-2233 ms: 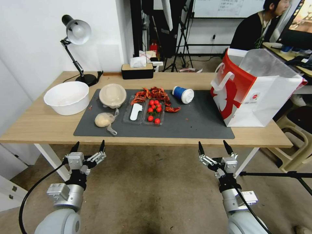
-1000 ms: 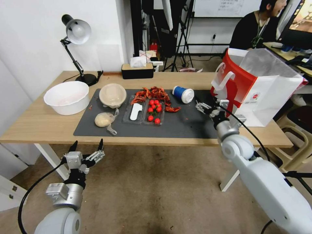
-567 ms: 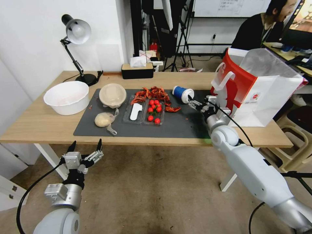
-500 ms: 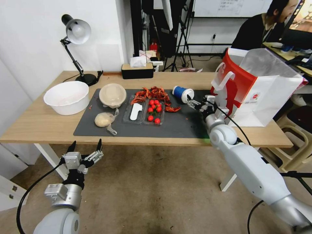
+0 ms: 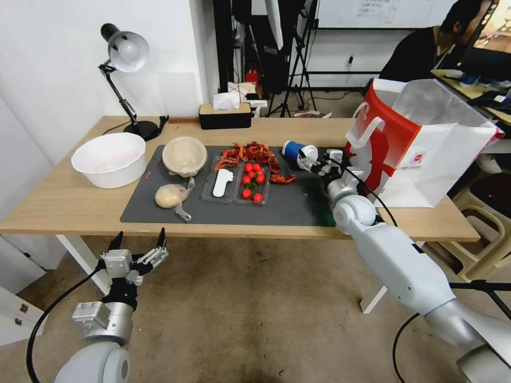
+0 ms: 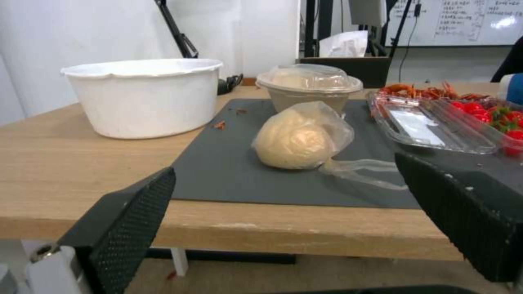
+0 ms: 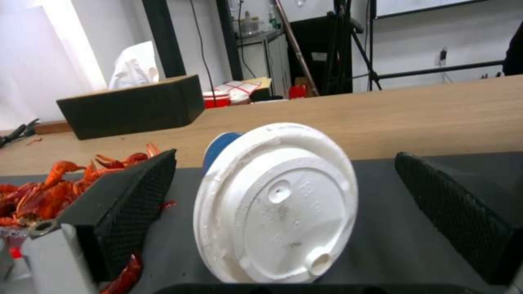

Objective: Pick up the trash from the table and place it into the takeout bag.

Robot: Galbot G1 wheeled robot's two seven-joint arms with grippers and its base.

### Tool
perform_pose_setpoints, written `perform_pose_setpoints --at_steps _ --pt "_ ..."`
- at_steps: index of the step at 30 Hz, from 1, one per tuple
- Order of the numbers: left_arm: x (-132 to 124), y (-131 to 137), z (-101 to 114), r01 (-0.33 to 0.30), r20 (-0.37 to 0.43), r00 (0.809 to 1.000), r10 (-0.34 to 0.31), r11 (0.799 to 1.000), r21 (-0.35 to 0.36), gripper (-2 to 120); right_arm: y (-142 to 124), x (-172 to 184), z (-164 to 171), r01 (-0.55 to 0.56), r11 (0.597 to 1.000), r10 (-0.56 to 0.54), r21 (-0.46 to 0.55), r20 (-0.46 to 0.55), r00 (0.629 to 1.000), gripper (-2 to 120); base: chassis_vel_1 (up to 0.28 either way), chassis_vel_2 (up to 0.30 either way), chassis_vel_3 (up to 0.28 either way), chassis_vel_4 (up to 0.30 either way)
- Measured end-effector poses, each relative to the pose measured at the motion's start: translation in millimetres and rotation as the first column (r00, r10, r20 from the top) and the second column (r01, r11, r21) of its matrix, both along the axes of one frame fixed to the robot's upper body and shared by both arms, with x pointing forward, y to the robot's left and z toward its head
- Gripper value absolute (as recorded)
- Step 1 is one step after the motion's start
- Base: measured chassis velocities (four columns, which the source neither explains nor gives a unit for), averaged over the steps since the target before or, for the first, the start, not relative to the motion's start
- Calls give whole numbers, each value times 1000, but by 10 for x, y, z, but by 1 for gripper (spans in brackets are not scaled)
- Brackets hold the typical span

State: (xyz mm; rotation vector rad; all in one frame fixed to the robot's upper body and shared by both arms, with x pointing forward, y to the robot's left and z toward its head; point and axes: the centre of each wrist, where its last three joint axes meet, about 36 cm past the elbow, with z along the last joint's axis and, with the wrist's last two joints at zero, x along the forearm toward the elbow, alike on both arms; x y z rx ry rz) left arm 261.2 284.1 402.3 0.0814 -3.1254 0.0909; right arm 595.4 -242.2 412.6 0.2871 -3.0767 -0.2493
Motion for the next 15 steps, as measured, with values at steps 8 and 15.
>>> perform_pose_setpoints --at_steps 8,15 --pt "-6 0 -3 0 -1 1000 0 1000 1 100 46 52 -21 -2 1000 2 -4 -6 1000 100 0 0 0 0" --pt "-12 0 3 -1 -1 1000 1 1000 2 100 83 107 -45 -1 1000 1 -9 -14 1000 97 0 0 0 0"
